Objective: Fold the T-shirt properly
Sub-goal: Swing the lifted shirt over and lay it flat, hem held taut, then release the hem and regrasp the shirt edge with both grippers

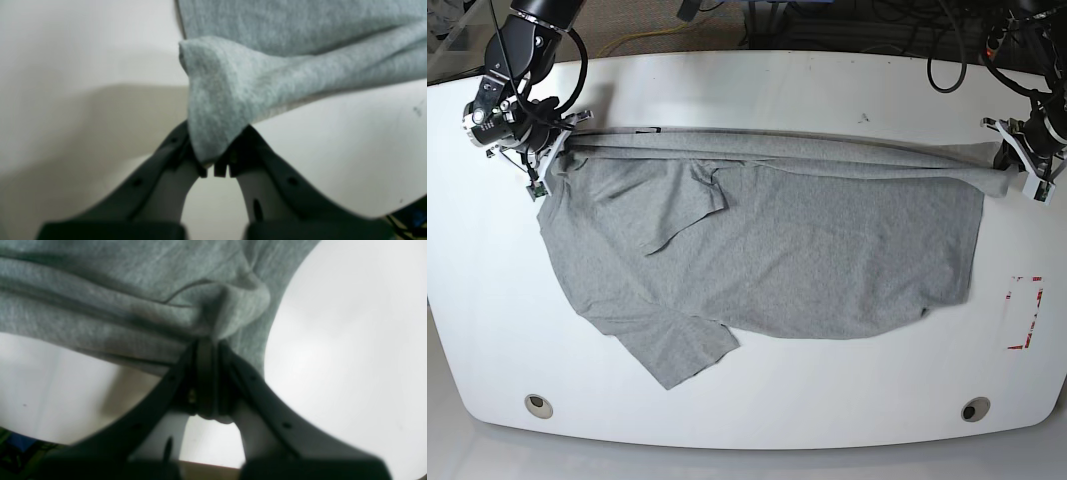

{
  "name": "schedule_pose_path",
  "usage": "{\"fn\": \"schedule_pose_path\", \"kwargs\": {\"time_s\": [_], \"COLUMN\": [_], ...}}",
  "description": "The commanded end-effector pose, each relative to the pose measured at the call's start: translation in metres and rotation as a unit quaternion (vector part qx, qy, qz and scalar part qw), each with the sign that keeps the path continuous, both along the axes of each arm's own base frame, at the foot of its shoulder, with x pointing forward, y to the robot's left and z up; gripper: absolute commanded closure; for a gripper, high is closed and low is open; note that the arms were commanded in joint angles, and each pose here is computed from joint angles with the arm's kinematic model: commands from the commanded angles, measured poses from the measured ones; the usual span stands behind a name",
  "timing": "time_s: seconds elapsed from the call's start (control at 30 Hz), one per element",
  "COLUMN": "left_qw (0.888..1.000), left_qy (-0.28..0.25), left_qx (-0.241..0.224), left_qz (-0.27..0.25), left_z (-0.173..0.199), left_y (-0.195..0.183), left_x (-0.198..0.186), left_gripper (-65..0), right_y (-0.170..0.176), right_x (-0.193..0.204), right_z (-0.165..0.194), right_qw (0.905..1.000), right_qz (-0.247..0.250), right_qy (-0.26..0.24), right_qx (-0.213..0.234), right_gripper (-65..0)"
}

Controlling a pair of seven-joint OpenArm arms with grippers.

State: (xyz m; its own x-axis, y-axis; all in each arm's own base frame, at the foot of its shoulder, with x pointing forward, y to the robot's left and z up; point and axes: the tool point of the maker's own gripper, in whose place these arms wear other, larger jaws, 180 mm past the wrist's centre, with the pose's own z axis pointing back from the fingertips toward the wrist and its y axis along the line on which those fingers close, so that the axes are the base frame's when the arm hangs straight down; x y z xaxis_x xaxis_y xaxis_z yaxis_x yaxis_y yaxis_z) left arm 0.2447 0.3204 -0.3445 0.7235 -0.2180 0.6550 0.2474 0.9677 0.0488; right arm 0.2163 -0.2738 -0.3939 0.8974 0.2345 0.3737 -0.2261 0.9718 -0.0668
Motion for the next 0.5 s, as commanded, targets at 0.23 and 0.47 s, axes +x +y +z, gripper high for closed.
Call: {"fn": "schedule_pose_path", "kwargs": {"time_s": [0.23,0.47], "left_qw": [0.999,0.999], "left_qy": [-0.015,0.025], "left_qx": [0.040,0.036], "left_qz": [-0.032,-0.014], "left_z": [0.010,-0.013], "left_y": [-0.006,0.011], "left_x": [0.047,0.060], "left_gripper": [0.0,-31.5], "right_y": [-0.007,-0.008], "right_x": [0.018,0.025], "right_z": [0.014,0.020], "right_qw": [0.9989,0.9984], "right_qz": [0.002,0.002], "right_qy": [-0.045,-0.056], "right_qx": [-0.010,-0.012], "right_gripper": [0.0,0.0]}}
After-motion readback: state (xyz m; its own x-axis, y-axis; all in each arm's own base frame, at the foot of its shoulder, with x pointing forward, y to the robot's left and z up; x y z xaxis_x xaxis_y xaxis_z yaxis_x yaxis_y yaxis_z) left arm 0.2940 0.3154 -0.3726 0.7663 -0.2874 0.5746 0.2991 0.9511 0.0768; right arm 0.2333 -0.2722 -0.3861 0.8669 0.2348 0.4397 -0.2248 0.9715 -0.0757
